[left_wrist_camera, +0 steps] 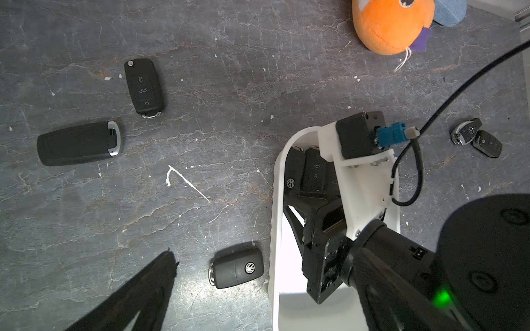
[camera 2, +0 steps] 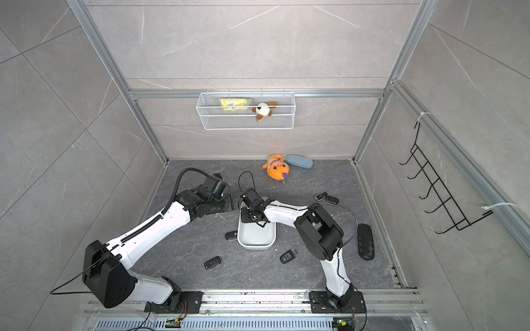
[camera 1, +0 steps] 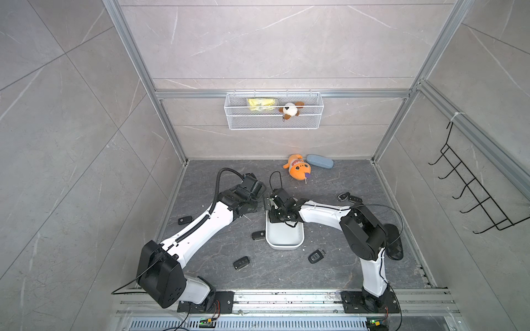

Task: Place the car key into the storage box
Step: Place the car key in the storage box, then pick up the car key from the center of the board.

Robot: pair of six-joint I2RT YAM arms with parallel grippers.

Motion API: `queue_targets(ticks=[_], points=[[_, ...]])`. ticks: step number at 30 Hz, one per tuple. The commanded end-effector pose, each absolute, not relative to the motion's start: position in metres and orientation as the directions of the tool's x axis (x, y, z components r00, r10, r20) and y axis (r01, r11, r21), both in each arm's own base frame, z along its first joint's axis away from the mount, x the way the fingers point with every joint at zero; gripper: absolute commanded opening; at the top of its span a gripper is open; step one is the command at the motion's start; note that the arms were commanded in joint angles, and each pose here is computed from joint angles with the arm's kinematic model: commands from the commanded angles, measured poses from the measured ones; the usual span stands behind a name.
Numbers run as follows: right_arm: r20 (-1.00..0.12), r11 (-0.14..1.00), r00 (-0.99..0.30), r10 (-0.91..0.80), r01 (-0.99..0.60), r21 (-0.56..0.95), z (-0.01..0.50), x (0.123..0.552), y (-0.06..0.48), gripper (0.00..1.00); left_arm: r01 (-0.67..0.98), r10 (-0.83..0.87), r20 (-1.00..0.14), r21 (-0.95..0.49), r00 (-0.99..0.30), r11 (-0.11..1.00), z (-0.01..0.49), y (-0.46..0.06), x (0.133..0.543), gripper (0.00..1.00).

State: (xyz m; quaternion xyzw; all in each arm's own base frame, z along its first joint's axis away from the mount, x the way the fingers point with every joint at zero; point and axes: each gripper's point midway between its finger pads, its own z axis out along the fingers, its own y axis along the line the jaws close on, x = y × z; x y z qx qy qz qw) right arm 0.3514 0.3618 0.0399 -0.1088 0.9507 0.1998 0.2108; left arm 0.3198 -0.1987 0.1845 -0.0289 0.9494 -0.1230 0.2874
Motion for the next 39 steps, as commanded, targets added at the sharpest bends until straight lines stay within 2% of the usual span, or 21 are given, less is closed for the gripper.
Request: queue_targets(ticks=[1,7,11,16,17,19,27,39], points=[[-0.453,0.889,-0.88,-0.142,-0.315,0.334,0.05,0.35,0.36,0.24,0.033,-0.137,-0.566,-0.281,-0.813,0.959,0.201,-0.204,0.328,1.0],[-0.488,0.877,-0.864,-0.127,-0.328,0.351,0.076,0.345,0.356,0.35,0.025,-0.144,-0.573,-0.276,-0.807,0.961,0.204,-0.2,0.33,1.0],[-0.528,0.879,-0.841,-0.117,-0.335,0.338,0.098,0.345,0.348,0.64,0.006,-0.155,-0.58,-0.266,-0.8,0.964,0.205,-0.191,0.333,1.0],[-0.577,0.86,-0.811,-0.099,-0.361,0.36,0.128,0.341,0.345,0.85,-0.073,-0.218,-0.572,-0.265,-0.791,0.961,0.201,-0.162,0.341,1.0],[-0.585,0.855,-0.806,-0.093,-0.365,0.367,0.134,0.341,0.345,0.86,-0.094,-0.238,-0.566,-0.272,-0.789,0.958,0.2,-0.155,0.343,1.0],[-0.601,0.848,-0.795,-0.082,-0.373,0.378,0.145,0.339,0.343,0.99,-0.134,-0.275,-0.557,-0.281,-0.784,0.95,0.197,-0.139,0.347,1.0],[-0.649,0.822,-0.759,-0.049,-0.4,0.406,0.183,0.331,0.337,1.0,-0.214,-0.317,-0.536,-0.247,-0.782,0.945,0.178,-0.103,0.373,0.99],[-0.715,0.812,-0.7,-0.01,-0.423,0.403,0.227,0.316,0.315,1.0,-0.238,-0.268,-0.468,-0.124,-0.842,0.963,0.119,-0.094,0.434,0.82]])
